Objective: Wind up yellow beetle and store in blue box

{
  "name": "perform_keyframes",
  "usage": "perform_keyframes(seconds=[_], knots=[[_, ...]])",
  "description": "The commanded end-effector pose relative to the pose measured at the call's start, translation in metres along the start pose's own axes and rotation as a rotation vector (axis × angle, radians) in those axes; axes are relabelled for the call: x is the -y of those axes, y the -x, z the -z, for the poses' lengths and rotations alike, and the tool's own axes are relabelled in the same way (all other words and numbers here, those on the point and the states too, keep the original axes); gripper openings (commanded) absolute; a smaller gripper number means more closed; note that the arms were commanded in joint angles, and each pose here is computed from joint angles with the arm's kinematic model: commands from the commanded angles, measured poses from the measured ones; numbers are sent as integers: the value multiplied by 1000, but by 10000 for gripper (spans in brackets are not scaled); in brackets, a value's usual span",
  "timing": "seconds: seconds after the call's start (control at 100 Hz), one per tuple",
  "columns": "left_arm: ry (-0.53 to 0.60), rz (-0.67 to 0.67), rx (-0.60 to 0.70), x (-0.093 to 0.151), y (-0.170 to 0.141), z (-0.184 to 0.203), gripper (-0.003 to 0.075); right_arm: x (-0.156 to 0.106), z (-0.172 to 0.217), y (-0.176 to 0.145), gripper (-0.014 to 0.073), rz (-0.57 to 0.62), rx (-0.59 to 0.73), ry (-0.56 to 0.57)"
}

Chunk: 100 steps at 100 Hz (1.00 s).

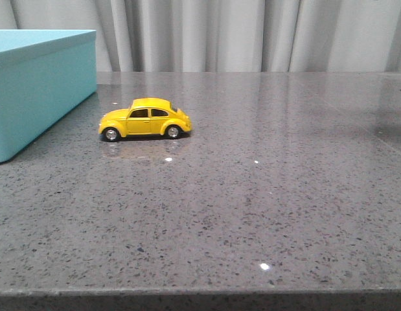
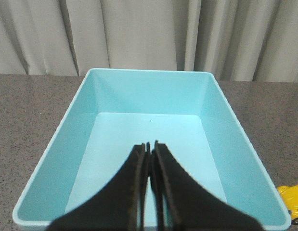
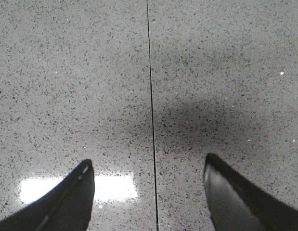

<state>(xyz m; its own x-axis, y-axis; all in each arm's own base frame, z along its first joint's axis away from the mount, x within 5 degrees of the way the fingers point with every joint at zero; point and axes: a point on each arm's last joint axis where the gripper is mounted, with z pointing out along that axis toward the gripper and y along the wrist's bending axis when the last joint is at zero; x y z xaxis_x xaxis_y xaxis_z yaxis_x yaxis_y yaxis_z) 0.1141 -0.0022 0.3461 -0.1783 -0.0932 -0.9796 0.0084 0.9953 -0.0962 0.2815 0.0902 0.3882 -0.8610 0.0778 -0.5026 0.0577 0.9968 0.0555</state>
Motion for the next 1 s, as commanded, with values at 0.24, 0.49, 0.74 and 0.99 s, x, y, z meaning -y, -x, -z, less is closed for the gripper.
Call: perform_keyframes(seconds=[0.24,0.49,0.74,0.99], knots=[[-38,-80,-65,9,67,-31,-15,3,22,3,489,2,88,25],[-233,-179,-251,26,89,-75,156,3,22,3,489,2,88,26],[-415,-255,-363,40,105,-117,460,3,22,3,489,2,88,26],[-583,-426,-392,71,113,-146,622,3,22,3,489,2,87,26]])
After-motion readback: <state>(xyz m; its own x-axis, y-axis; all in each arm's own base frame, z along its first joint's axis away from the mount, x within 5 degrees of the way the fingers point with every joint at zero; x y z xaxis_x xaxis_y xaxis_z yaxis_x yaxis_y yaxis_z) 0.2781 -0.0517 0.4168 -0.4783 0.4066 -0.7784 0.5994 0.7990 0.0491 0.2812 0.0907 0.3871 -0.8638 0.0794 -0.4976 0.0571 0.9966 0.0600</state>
